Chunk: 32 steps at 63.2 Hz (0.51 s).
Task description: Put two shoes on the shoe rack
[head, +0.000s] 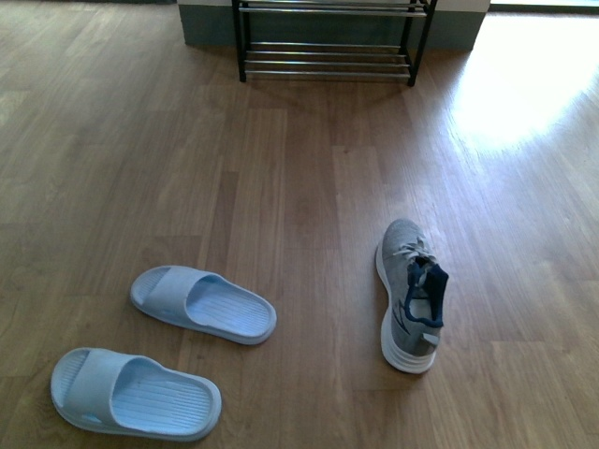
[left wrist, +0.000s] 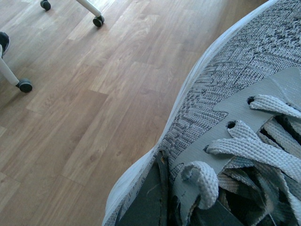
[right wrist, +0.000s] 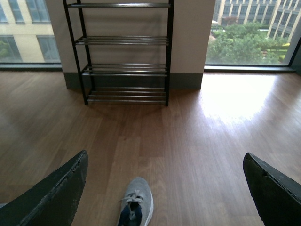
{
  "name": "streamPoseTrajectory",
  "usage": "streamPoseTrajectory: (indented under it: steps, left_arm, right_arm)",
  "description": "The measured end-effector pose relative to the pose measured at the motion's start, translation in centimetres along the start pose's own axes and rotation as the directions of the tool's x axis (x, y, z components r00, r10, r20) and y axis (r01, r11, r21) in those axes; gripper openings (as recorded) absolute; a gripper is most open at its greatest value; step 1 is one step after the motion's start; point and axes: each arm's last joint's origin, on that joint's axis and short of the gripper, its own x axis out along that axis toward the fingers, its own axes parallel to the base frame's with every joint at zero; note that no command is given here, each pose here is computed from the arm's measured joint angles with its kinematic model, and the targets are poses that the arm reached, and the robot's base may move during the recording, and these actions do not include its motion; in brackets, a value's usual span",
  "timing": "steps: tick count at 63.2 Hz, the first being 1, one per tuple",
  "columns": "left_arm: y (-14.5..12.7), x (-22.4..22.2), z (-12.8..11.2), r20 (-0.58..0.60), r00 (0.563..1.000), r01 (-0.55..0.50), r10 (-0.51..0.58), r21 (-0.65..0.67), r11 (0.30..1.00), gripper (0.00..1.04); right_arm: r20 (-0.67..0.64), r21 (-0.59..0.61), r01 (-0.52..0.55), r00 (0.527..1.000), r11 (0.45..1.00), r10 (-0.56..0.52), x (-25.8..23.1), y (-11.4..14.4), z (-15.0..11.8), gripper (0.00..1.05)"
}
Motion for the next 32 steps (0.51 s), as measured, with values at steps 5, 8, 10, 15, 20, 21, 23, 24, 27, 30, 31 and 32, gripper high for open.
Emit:
streamPoseTrajectory:
  steps: [5,8,10,15,20,21,23,24,27,30,31,32]
  left_arm:
    - [0.0,-0.01,0.01,0.001,1.0,0.002,-0.002,-0.001,1.0,0.01]
    - [-0.01,0.0,0.0,-0.001,1.0,0.006,-0.006,0.0,1.0,0.01]
    - [-0.03,-0.01,0.0,-0.001,1.0,0.01,-0.01,0.0,1.0,0.01]
    - [-0.07,-0.02,-0.01,-0.002,1.0,0.018,-0.018,0.001,1.0,0.01]
    - [-0.04,0.0,-0.01,-0.002,1.0,0.009,-0.009,0.001,1.0,0.01]
    - [-0.03,0.0,-0.01,-0.001,1.0,0.007,-0.007,0.001,1.0,0.01]
    - [-0.02,0.0,-0.01,-0.001,1.0,0.004,-0.004,0.0,1.0,0.01]
    - [-0.01,0.0,-0.02,-0.001,1.0,0.001,-0.001,0.001,1.0,0.01]
    - [0.0,0.0,0.0,0.0,1.0,-0.002,0.002,0.0,1.0,0.01]
    - [0.01,0.0,0.0,0.0,1.0,-0.002,0.002,0.0,1.0,0.01]
    - [0.01,0.0,0.0,0.0,1.0,-0.002,0.002,0.0,1.0,0.01]
    - [0.0,0.0,0.0,0.0,1.0,-0.002,0.002,0.0,1.0,0.01]
  right_arm:
    - [0.001,0.0,0.003,1.0,1.0,-0.003,-0.01,-0.01,0.0,0.96]
    - [0.001,0.0,0.005,1.0,1.0,-0.005,0.0,-0.01,0.01,0.96]
    - [0.001,0.0,0.005,1.0,1.0,-0.005,-0.01,-0.01,0.01,0.96]
    - [0.0,0.0,0.005,1.0,1.0,-0.005,0.0,-0.01,0.0,0.96]
    - [-0.001,0.0,0.003,1.0,1.0,-0.003,0.0,-0.01,-0.01,0.96]
    - [-0.001,0.0,0.002,1.0,1.0,-0.002,0.0,-0.01,-0.01,0.96]
    - [-0.001,0.0,-0.001,1.0,1.0,0.001,0.0,0.0,-0.01,0.96]
    - [-0.001,0.0,-0.001,1.0,1.0,0.001,0.0,0.0,-0.01,0.96]
    - [-0.001,0.0,-0.001,1.0,1.0,0.001,0.0,0.0,-0.01,0.96]
    - [-0.001,0.0,0.0,1.0,1.0,0.0,0.01,0.0,-0.02,0.96]
    - [-0.001,0.0,0.0,1.0,1.0,0.0,0.0,0.0,-0.01,0.96]
    - [-0.001,0.0,0.0,1.0,1.0,0.0,0.01,0.0,-0.02,0.96]
